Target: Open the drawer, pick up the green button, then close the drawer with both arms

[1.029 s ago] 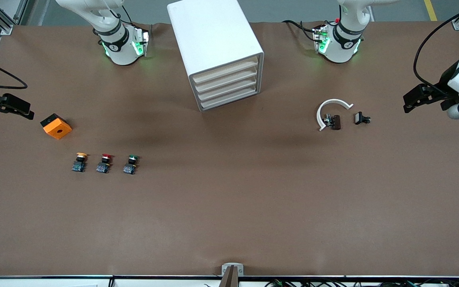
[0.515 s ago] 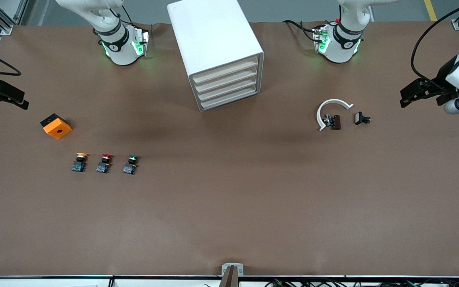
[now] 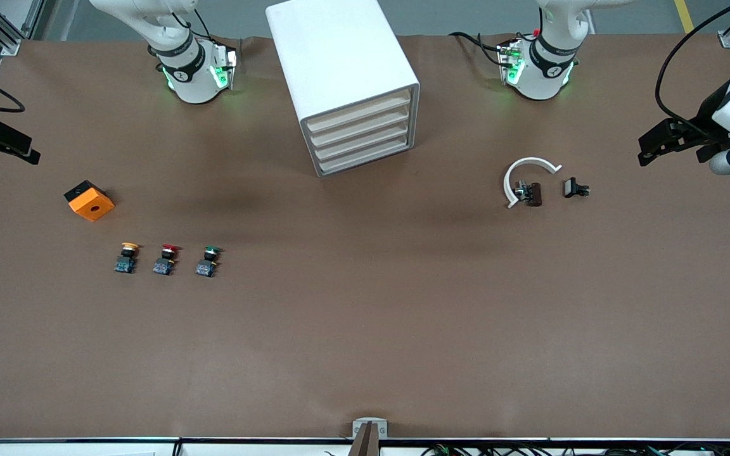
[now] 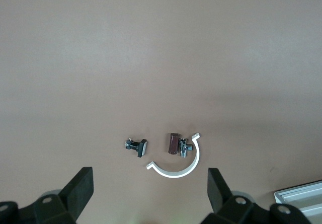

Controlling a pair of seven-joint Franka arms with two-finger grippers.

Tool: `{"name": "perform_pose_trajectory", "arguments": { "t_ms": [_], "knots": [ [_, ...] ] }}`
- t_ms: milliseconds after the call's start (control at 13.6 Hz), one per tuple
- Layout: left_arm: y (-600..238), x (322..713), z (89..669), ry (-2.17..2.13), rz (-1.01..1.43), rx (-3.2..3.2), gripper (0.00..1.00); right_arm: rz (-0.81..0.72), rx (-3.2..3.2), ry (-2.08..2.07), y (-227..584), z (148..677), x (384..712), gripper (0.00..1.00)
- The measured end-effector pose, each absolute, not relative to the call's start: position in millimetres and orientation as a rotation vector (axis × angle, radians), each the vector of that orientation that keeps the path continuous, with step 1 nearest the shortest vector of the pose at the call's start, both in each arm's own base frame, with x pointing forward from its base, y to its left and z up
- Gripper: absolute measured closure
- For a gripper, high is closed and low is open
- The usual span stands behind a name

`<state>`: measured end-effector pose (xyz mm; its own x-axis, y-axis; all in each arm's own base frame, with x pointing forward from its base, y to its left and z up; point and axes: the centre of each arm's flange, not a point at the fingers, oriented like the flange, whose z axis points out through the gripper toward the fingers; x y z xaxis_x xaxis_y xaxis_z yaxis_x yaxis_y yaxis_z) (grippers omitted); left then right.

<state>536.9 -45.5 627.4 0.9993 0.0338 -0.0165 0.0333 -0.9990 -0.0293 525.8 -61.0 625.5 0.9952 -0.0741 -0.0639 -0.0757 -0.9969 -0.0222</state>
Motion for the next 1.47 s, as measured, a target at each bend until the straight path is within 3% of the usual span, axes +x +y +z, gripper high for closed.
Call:
{"name": "perform_pose_trajectory", "arguments": {
  "t_ms": [1471],
  "knots": [
    [-45,538,626,-0.055,0.03,-3.112,0.0,0.091,-3.111,0.052,-38,625,508,0.0]
  ]
}}
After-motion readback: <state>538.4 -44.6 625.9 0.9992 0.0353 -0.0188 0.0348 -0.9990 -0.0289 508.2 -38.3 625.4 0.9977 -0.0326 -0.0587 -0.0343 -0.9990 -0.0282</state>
